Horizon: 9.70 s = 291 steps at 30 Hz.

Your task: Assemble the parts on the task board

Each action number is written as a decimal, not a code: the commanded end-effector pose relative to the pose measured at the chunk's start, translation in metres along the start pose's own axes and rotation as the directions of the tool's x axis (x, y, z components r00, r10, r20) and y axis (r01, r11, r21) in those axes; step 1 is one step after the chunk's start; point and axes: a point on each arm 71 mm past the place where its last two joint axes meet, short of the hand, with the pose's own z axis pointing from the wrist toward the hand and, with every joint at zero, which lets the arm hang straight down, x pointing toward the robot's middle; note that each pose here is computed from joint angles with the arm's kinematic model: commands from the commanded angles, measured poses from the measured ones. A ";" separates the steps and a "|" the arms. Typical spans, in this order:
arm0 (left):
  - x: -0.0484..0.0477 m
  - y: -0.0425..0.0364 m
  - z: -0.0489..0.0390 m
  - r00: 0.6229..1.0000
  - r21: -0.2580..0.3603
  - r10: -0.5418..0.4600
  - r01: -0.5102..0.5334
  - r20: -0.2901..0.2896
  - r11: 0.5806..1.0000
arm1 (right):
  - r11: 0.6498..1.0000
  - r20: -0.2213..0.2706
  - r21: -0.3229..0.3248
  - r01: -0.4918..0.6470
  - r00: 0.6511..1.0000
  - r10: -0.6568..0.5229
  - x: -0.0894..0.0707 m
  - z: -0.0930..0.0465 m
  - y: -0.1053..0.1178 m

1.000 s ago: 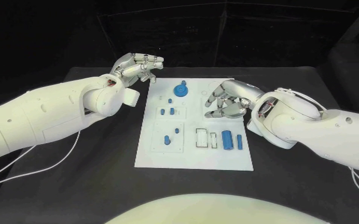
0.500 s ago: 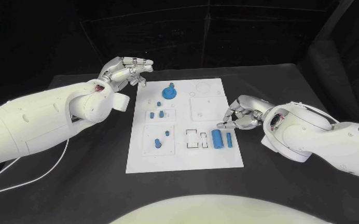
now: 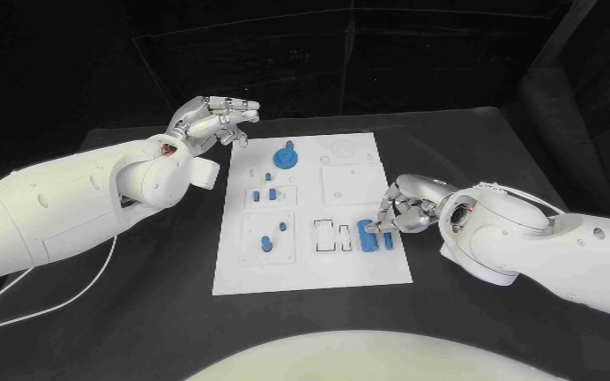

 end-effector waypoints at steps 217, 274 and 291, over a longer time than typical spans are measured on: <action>0.0011 0.0032 -0.0011 1.000 -0.019 -0.008 0.008 -0.024 1.000 | 0.998 0.129 0.057 0.018 0.991 -0.026 0.000 -0.020 -0.037; 0.0004 0.0041 -0.0009 1.000 -0.022 -0.008 0.008 -0.025 1.000 | 0.983 0.000 0.002 0.183 0.983 -0.183 0.025 0.002 -0.012; 0.0010 0.0053 -0.0009 1.000 -0.025 -0.009 0.008 -0.027 1.000 | 0.999 0.098 -0.048 -0.007 0.995 0.012 0.019 -0.008 0.003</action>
